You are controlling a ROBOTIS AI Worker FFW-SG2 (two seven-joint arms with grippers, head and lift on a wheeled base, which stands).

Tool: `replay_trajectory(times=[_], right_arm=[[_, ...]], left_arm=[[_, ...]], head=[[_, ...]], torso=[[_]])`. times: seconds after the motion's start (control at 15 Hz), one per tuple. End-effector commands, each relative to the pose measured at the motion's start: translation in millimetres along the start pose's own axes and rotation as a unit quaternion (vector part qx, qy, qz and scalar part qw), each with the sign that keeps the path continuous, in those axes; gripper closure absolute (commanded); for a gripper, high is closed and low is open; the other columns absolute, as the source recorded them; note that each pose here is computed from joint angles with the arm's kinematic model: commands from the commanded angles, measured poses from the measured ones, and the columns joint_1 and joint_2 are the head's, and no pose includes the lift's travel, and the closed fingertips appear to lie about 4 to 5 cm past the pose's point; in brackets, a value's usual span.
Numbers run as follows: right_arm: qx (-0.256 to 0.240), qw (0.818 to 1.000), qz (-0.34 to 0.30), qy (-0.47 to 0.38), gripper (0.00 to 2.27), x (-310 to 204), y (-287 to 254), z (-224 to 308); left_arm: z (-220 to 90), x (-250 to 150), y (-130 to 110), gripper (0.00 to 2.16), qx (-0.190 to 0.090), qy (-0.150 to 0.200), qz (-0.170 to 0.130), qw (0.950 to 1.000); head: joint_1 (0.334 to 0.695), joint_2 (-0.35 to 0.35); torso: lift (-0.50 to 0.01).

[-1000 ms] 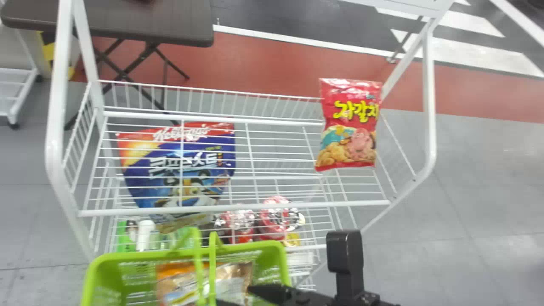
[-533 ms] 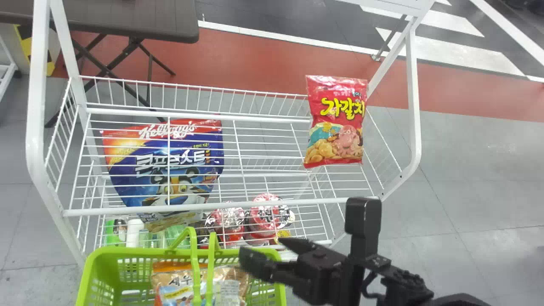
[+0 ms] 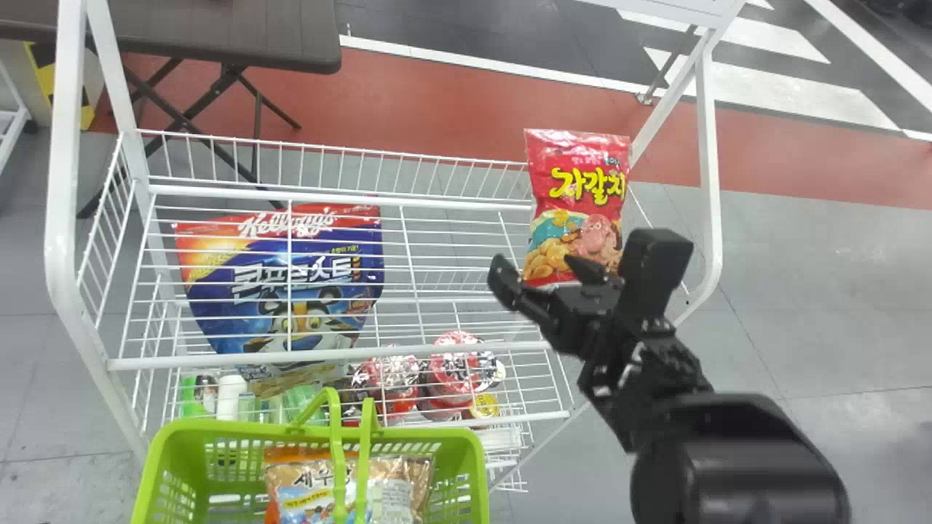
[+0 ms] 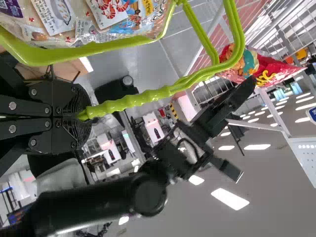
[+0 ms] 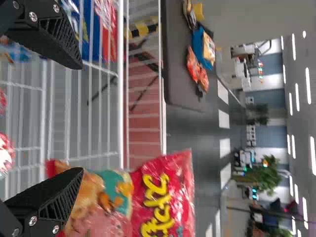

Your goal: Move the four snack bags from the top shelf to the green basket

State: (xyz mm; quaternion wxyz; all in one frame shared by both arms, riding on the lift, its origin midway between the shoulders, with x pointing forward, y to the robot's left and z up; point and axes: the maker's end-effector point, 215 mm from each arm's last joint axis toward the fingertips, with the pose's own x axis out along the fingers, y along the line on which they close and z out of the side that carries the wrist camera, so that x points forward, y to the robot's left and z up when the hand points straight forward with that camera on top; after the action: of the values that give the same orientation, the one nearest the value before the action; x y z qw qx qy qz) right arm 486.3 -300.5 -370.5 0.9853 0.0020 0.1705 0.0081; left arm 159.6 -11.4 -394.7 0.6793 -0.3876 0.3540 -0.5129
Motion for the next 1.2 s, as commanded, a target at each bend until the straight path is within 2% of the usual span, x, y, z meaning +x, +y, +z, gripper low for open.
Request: replay_trajectory(times=[0.0,0.33,0.53,0.6,0.8,1.0,1.13], right_arm=[[-0.020,0.999,-0.044,-0.014,0.08,30.9,-35.9,16.8],[-0.018,0.992,-0.121,-0.013,0.08,61.8,-115.6,34.7],[-0.020,0.990,-0.136,0.040,0.08,82.7,-135.9,6.4],[-0.015,0.990,-0.129,0.060,0.16,87.4,-136.7,-6.9],[-0.002,0.990,-0.111,0.085,1.99,87.9,-132.2,-24.4],[-0.010,0.993,-0.097,0.059,2.22,80.6,-117.1,-11.4],[-0.014,0.995,-0.088,0.035,2.22,71.5,-104.2,2.9]], left_arm=[[0.7,-2.2,1.6,1.22,0.002,0.001,0.002,1.0000],[2.7,-6.4,4.1,1.22,0.001,0.003,0.004,1.0000],[6.6,-4.9,5.7,1.22,0.004,0.004,0.006,1.0000],[6.8,-4.8,6.2,1.22,0.004,0.005,0.006,1.0000],[7.3,-3.5,9.5,1.22,0.002,0.005,0.007,1.0000],[6.8,-3.7,10.6,1.22,-0.001,0.004,0.008,1.0000],[6.6,-3.4,10.9,1.22,-0.002,0.003,0.008,1.0000]], head=[[0.695,-0.350],[0.695,-0.350],[0.695,-0.350],[0.695,-0.350],[0.695,-0.350],[0.695,-0.350],[0.695,-0.350]], torso=[[0.000],[0.000],[0.000],[0.000],[0.000],[0.000],[0.000]])
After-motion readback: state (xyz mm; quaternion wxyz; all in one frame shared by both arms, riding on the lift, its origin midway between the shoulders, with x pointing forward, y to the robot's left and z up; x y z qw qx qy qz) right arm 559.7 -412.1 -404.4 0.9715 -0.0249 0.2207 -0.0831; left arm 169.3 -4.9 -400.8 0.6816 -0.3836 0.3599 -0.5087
